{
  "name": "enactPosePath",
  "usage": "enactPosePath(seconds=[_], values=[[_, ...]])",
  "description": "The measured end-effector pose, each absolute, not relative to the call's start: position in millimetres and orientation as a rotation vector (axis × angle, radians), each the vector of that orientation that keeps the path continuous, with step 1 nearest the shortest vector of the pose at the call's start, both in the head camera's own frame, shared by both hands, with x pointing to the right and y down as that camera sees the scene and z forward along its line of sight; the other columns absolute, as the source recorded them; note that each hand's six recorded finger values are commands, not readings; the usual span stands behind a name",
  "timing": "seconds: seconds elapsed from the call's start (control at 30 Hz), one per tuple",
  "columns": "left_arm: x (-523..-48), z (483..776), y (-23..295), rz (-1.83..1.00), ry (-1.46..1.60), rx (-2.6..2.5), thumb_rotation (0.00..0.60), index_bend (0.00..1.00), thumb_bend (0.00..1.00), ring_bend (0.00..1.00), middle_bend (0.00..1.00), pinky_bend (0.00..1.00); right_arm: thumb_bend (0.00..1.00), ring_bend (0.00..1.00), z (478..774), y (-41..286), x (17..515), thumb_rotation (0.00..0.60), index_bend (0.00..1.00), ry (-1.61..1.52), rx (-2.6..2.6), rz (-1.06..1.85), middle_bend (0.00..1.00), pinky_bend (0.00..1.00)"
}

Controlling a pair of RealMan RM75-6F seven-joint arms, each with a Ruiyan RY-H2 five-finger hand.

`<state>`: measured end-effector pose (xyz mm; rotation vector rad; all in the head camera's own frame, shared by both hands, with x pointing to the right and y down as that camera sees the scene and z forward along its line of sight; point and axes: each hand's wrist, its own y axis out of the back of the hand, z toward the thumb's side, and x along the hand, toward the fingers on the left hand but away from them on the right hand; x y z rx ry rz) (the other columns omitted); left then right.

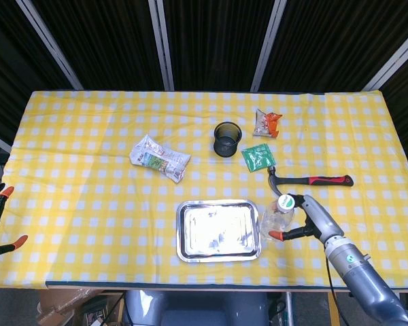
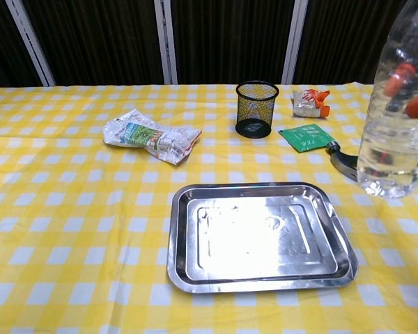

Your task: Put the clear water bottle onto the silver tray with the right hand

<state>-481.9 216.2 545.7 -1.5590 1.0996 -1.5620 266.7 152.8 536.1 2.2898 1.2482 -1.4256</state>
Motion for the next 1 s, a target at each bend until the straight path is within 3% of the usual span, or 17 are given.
enactPosePath(seconds=[0.3, 0.4, 0.67, 1.0], values=[[-479, 548, 217, -1.612, 1.194, -1.573, 0.6, 0.04, 0.19, 0.0, 0.0, 0.0, 0.73, 0.34, 599, 198, 252, 0.6, 0.88, 1.18, 2.178, -1.315, 0.66, 0.0], [-481, 548, 217, -1.595, 1.15, -1.564, 0.6, 0.04, 0.19, 0.0, 0.0, 0.0, 0.73, 0.34, 601, 198, 254, 0.6, 0.88, 1.207, 2.201, -1.294, 0.67, 0.0], [-482, 548, 217, -1.572, 1.095, -1.557, 0.6, 0.04, 0.19, 0.0, 0.0, 0.0, 0.73, 0.34, 557, 176, 267, 0.6, 0.89, 1.329, 2.286, -1.292, 0.67, 0.0], [-484, 546, 216, -1.568, 1.098, -1.555, 0.6, 0.04, 0.19, 0.0, 0.0, 0.0, 0.73, 0.34, 484, 121, 294, 0.6, 0.89, 1.454, 2.419, -1.376, 0.67, 0.0]])
